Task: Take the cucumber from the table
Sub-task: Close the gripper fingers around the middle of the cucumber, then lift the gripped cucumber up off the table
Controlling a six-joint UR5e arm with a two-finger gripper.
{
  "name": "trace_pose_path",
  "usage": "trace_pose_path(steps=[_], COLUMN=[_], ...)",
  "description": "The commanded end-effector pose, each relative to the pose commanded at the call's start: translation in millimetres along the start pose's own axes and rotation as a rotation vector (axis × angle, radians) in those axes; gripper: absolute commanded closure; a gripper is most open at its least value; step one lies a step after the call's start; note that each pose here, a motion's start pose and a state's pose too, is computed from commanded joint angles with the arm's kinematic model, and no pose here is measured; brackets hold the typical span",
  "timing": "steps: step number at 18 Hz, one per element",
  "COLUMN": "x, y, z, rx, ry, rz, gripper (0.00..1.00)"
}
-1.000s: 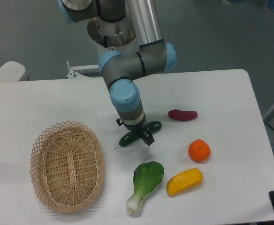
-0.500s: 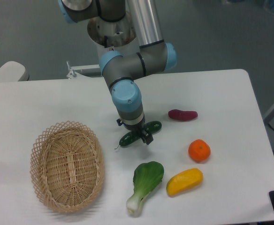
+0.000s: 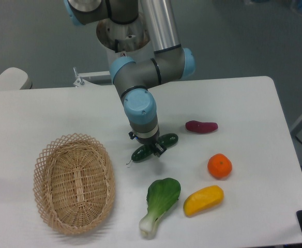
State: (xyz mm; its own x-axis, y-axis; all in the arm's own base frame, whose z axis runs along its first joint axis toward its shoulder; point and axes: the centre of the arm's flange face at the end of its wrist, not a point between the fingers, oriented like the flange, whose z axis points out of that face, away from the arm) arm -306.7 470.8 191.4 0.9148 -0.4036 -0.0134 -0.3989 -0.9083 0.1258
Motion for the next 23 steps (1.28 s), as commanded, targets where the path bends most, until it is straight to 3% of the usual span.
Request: trace_pose_path(steps=[1, 3, 8, 13, 18, 23], x=[-0.4, -3.8, -14.4, -35.1, -62.9, -77.0], y=[-0.1, 0.2, -0.1, -0.3, -14.0, -1.9], z=[-0.5, -6.5, -32.5, -105.2, -174.5, -196.2], rx=[0.000, 0.005, 0.019, 0.045, 0.262, 0.393], ry=[0.000, -0.008, -0.054, -0.071, -0.099, -0.077], rz=[0.000, -0.003, -0.007, -0.012, -0.152, -0.240], gripper=[0.73, 0.80, 0.81, 0.81, 0.81, 0.81])
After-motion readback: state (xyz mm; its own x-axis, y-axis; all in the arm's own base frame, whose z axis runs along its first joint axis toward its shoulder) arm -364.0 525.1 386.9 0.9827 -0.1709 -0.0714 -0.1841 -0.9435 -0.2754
